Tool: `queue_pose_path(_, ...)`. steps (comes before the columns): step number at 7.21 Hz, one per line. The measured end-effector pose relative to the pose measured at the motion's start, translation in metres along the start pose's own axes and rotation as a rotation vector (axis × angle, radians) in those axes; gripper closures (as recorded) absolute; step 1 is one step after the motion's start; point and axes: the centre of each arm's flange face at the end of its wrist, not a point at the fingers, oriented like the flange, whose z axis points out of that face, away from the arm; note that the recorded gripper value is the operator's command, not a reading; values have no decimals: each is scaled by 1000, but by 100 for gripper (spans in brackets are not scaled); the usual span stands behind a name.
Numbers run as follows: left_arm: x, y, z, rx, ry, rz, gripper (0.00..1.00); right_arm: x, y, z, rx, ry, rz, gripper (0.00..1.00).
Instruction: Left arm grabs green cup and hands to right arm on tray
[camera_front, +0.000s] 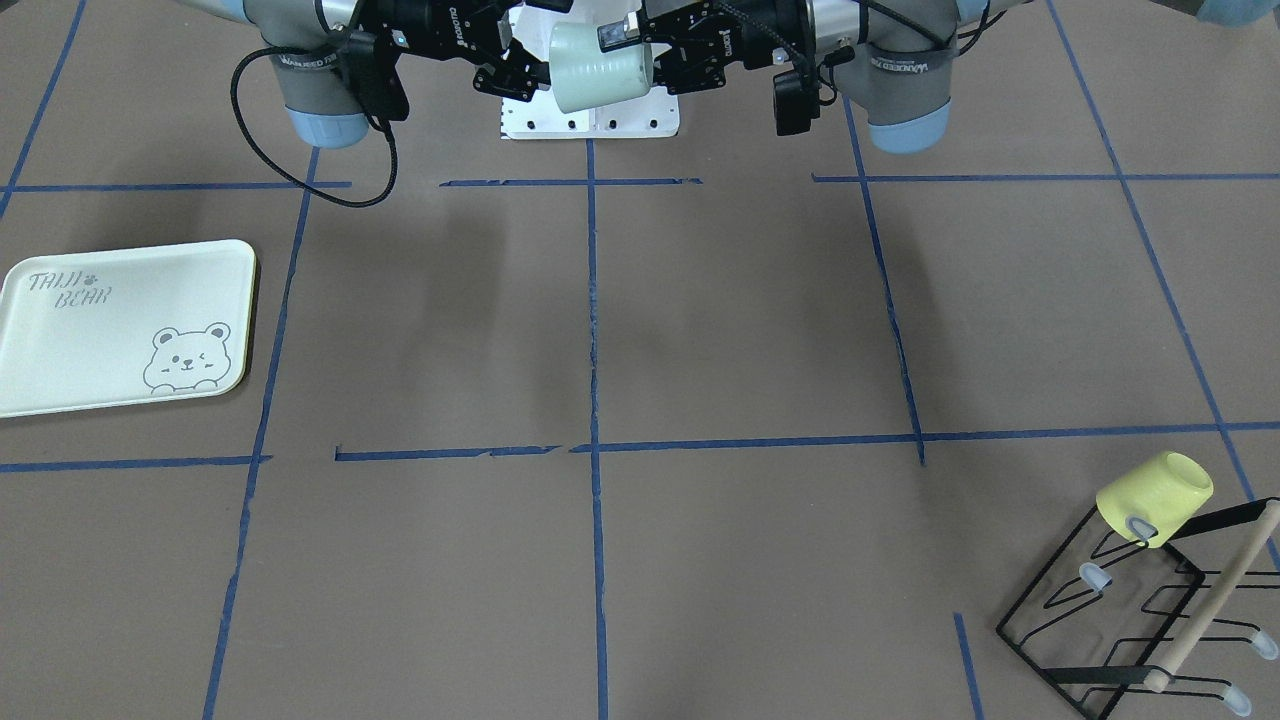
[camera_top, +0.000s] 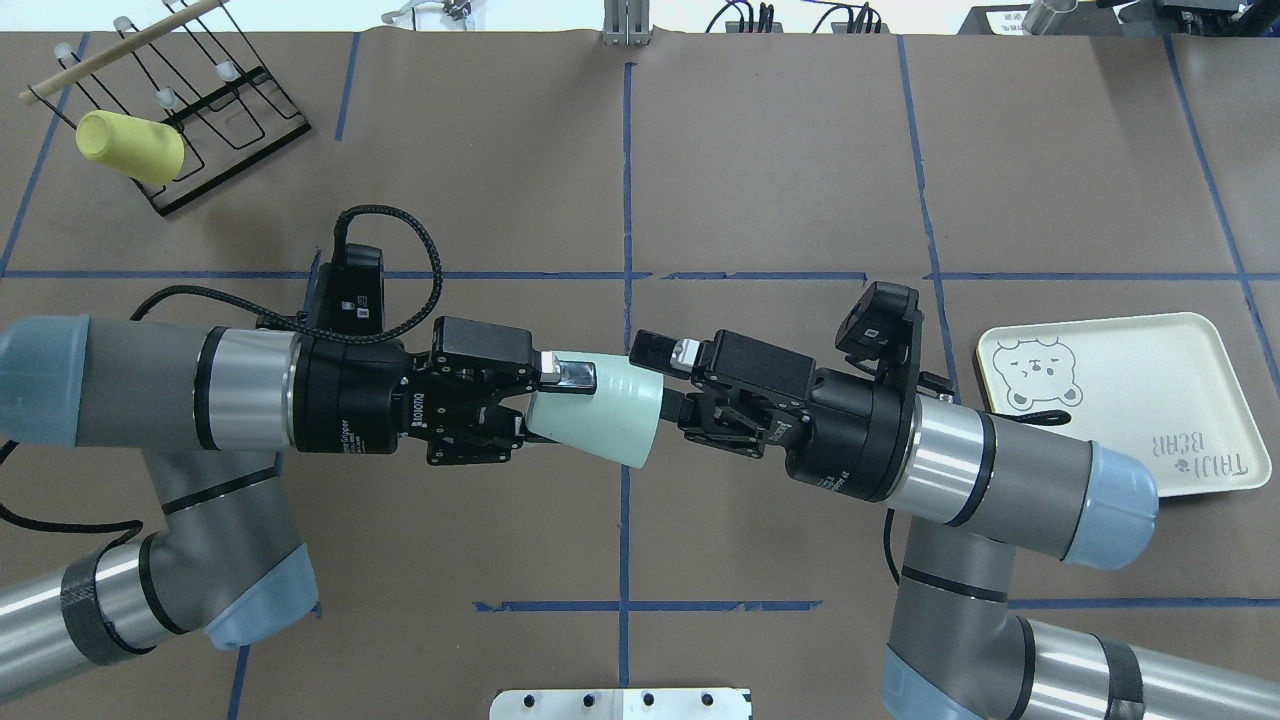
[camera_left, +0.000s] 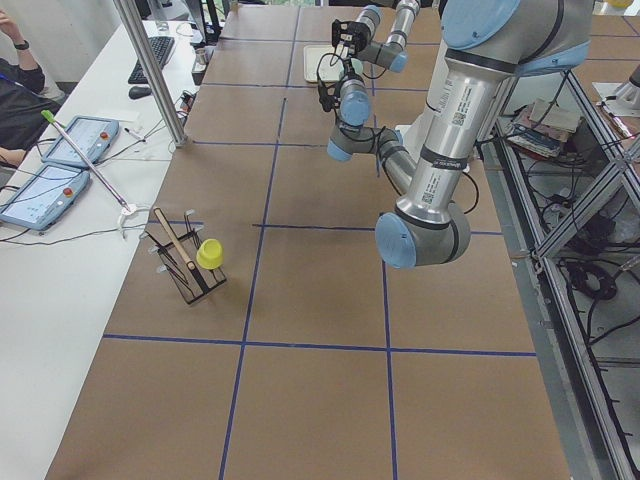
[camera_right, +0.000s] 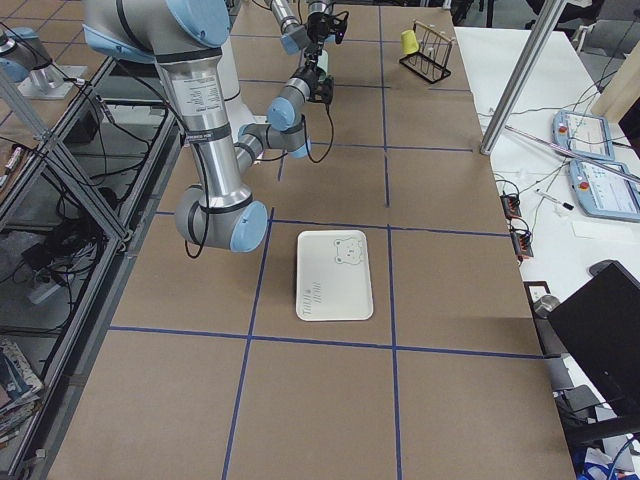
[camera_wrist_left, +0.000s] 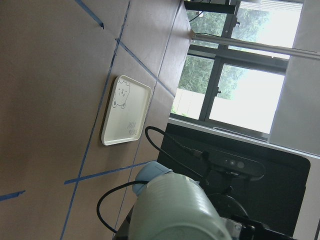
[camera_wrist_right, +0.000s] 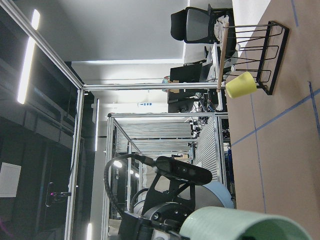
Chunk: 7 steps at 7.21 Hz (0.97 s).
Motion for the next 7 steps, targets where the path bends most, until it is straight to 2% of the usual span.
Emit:
queue_pose_path(1,0,0,0,0,0,0,66,0,0,0,1,-1,0,84)
queue_pose_path(6,4,2,0,-5,8,-5,66,0,0,-1,1,0,-2,82)
queue_pose_path(7,6,3,2,-7,12,-21,51,0,0,-1,1,-2,-2,85)
